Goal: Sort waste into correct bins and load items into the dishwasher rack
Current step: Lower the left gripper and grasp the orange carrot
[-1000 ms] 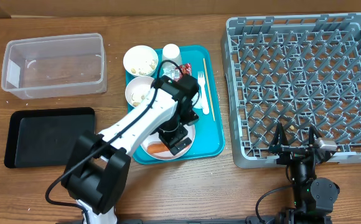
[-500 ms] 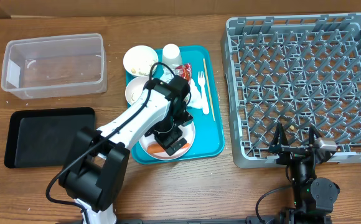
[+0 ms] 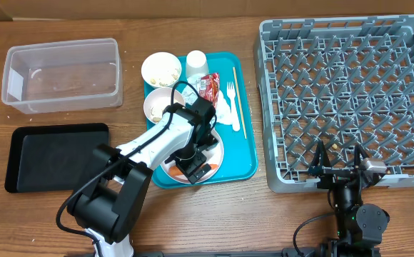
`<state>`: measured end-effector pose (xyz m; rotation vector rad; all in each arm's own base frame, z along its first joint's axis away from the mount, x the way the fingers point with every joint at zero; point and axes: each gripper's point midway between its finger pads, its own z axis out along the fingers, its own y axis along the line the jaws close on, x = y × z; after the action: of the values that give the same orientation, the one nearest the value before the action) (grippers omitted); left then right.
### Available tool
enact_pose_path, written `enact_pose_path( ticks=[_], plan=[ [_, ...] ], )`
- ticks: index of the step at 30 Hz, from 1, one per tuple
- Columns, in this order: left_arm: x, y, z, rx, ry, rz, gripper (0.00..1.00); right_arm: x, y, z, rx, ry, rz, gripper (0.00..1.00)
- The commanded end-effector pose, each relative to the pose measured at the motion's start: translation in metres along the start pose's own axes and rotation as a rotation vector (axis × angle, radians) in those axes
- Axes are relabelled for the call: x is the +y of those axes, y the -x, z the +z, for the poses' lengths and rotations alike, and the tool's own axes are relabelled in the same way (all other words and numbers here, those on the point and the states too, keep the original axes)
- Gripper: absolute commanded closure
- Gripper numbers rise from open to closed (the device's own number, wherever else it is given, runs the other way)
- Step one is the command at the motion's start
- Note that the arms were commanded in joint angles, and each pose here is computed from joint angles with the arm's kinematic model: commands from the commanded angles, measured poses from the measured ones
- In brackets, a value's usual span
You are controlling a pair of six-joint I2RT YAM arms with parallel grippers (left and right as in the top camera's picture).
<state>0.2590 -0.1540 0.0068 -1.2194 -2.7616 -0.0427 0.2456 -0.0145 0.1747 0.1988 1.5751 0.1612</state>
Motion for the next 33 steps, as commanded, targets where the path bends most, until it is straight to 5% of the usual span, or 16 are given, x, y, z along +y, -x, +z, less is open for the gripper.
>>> enact_pose_path(
  ticks=[1,7,12,21,33],
  plan=[
    [0.006,-0.005,0.007,0.022,0.049,-0.008,0.0,0.0,-0.003,0.0,0.001,0.002,0.003,0.0],
    [0.007,0.003,0.007,-0.011,0.05,-0.01,0.01,0.0,-0.003,0.0,0.0,0.002,0.003,0.0],
    [-0.002,0.008,0.007,-0.036,-0.001,-0.008,0.3,0.0,-0.003,0.0,0.0,0.002,0.003,0.0],
    [-0.01,0.013,0.007,-0.059,-0.047,-0.008,0.4,0.0,-0.003,0.0,0.001,0.002,0.003,0.0],
    [-0.006,0.023,-0.006,-0.081,-0.044,-0.089,0.82,0.0,-0.003,0.0,0.001,0.002,0.003,0.0]
  ],
)
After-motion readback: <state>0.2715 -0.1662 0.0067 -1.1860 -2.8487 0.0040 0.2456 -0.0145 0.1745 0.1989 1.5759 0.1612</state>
